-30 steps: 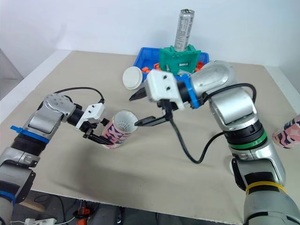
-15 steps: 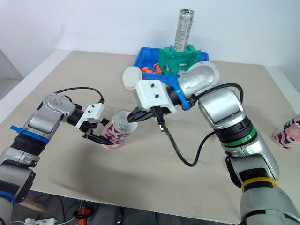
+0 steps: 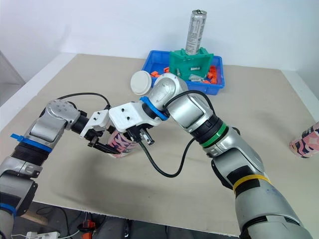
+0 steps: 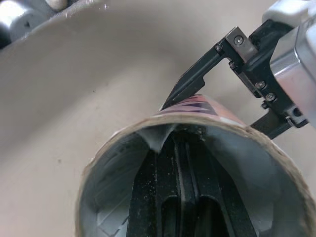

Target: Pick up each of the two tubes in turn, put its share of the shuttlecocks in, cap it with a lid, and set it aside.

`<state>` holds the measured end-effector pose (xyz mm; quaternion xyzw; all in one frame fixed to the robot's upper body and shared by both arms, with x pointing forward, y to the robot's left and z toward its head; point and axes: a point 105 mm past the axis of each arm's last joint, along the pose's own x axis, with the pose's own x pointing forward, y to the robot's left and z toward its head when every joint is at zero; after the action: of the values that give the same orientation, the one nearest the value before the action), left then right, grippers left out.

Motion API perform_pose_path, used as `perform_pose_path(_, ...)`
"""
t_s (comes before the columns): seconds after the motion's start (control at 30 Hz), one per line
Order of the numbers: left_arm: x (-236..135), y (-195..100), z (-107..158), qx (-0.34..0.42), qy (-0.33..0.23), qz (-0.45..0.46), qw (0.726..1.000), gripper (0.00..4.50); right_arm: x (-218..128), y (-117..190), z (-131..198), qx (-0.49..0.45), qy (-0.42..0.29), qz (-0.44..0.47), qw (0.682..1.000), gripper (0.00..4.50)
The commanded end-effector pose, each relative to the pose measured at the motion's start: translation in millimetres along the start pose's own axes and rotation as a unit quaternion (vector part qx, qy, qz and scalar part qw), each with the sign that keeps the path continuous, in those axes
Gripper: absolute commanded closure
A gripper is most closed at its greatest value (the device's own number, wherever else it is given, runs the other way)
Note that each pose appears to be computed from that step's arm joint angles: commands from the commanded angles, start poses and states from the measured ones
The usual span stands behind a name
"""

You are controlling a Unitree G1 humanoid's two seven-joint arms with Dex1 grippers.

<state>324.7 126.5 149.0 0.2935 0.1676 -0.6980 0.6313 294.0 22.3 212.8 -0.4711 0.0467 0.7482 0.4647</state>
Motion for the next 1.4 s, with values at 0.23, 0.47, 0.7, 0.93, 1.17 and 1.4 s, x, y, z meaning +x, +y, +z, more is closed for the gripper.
perform_pose_path(0.23, 4, -1, 0, -0.006, -0.005, 0.000, 1.000, 1.57, -40, -7, 20, 0.019, -0.062, -0.037, 0.997, 4.48)
perform_pose_path(0.47, 8, 2, 10, 0.005, -0.035, 0.007, 0.999, 1.57, -116, 15, 3, 0.056, -0.042, -0.109, 0.992, 4.48)
perform_pose_path(0.7, 12, 6, 41, 0.039, -0.128, 0.038, 0.990, 1.57, -187, 53, -28, 0.118, 0.015, -0.221, 0.968, 4.48)
perform_pose_path(0.93, 56, -9, 54, 0.015, -0.230, 0.037, 0.972, 1.57, -204, 129, -95, 0.278, 0.138, -0.206, 0.928, 2.44)
perform_pose_path(1.17, 100, -17, 53, -0.023, -0.263, 0.066, 0.962, 1.57, -208, 187, -119, 0.365, 0.189, -0.159, 0.898, 1.24)
perform_pose_path(1.4, 110, -13, 57, -0.044, -0.284, 0.097, 0.953, 1.57, -189, 215, -133, 0.408, 0.200, -0.135, 0.881, 1.24)
